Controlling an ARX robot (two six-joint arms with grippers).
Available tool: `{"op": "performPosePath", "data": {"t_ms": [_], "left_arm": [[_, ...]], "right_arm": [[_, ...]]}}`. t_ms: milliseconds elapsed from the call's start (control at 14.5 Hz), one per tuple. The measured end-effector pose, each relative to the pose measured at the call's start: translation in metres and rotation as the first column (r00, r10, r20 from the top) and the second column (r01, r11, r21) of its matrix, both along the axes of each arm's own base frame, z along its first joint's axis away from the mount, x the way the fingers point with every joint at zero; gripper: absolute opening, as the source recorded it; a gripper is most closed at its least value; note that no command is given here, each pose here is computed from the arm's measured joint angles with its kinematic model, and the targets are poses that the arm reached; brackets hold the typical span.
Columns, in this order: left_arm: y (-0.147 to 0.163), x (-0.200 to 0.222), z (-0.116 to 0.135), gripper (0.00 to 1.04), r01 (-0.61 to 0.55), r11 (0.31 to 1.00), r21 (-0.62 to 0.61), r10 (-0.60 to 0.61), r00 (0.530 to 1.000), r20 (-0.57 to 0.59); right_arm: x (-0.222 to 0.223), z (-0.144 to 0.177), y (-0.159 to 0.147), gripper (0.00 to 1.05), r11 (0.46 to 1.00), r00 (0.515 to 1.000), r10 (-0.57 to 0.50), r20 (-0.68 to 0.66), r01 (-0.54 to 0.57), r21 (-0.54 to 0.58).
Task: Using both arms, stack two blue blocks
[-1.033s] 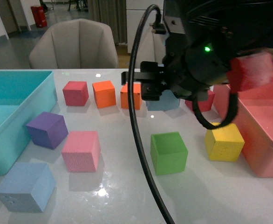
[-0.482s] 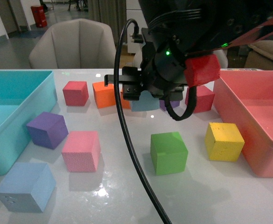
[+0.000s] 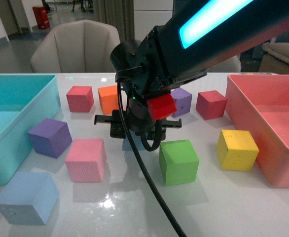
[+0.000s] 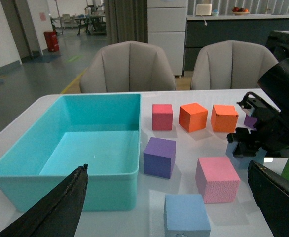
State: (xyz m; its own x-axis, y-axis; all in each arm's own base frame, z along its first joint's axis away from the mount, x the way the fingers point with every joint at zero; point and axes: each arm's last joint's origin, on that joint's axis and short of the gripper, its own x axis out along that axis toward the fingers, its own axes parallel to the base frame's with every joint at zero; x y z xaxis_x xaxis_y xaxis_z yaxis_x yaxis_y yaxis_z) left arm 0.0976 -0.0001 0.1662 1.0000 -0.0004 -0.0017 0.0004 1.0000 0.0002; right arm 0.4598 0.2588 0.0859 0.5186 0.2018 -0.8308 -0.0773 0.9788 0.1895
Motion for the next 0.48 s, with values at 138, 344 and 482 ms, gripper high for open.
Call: {"op": "performPosePath", "data": {"t_ms": [138,344,482], "left_arm": [[0.0,0.0,0.0,0.98,0.0,1.0,0.0,0.0,1.0,0.0],[0.0,0.0,0.0,0.98,0.0,1.0,0.0,0.0,1.0,0.0],[0.0,0.0,0.0,0.98,0.0,1.0,0.0,0.0,1.0,0.0]], "right_arm": [[0.0004,-0.0057,-0.0003,0.43,1.0,1.0,0.003,-0.005,-0.003,-0.01],[-0.0005,-0.0078,-0.0014,0.77,1.0,1.0,-0.002,-0.005,0.002,-0.02],[0.0011,-0.0034,-0.0012,0.98,1.0,1.0,-0.003,0.017,0.004,-0.006]]}}
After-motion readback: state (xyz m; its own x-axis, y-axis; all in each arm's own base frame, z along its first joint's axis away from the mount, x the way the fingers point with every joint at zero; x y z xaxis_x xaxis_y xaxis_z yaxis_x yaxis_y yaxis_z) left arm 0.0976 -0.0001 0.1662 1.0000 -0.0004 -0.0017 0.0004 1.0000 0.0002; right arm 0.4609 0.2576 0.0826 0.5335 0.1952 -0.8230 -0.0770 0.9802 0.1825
